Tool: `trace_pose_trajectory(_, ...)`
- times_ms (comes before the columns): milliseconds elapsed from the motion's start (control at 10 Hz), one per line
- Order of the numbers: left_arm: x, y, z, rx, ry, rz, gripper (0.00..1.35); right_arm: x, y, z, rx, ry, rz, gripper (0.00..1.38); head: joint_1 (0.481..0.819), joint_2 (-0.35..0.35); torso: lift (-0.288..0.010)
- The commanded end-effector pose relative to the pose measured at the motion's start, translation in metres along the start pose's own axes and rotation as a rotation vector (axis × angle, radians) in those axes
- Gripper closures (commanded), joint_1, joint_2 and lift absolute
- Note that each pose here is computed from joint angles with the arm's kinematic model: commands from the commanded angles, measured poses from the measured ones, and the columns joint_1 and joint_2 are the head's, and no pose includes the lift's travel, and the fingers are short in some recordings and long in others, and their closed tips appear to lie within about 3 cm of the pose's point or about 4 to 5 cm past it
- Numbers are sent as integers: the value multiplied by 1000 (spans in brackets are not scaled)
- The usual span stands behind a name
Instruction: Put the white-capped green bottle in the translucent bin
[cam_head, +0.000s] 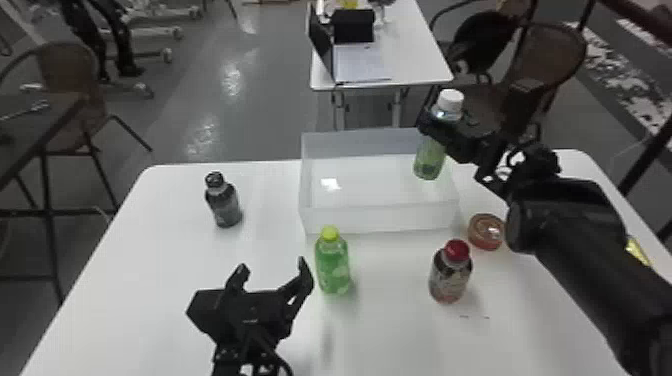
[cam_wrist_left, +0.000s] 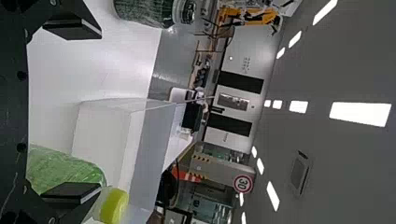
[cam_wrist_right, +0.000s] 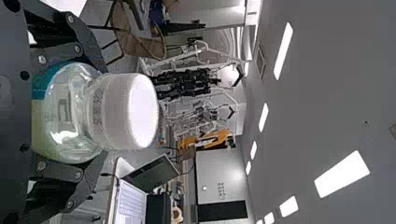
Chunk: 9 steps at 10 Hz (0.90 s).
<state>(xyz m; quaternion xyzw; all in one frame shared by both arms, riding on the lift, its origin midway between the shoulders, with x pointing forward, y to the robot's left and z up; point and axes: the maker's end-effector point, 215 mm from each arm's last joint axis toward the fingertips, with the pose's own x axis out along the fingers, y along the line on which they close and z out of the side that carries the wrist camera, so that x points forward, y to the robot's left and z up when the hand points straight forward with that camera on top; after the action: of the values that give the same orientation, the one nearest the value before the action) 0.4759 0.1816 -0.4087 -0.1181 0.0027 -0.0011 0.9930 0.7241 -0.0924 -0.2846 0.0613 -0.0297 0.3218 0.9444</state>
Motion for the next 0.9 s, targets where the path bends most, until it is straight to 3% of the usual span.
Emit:
trace_pose_trajectory(0, 3, -2, 1, -7, -6, -5, 150, 1, -4, 6, -1, -8, -5, -2, 683, 81, -76)
trace_pose_trajectory(400, -1, 3, 2, 1, -13, -5, 150, -1, 13, -1, 22, -34, 8, -2, 678, 86, -76)
trace_pose_trajectory(600, -5, 9, 3, -1, -19, 2, 150, -17, 34, 3, 48, -110, 9, -2, 685, 94, -76)
trace_pose_trajectory(800, -5, 10, 9, 2, -34, 5, 150, -81, 34, 3, -6, -151, -165, -2, 695, 97, -76)
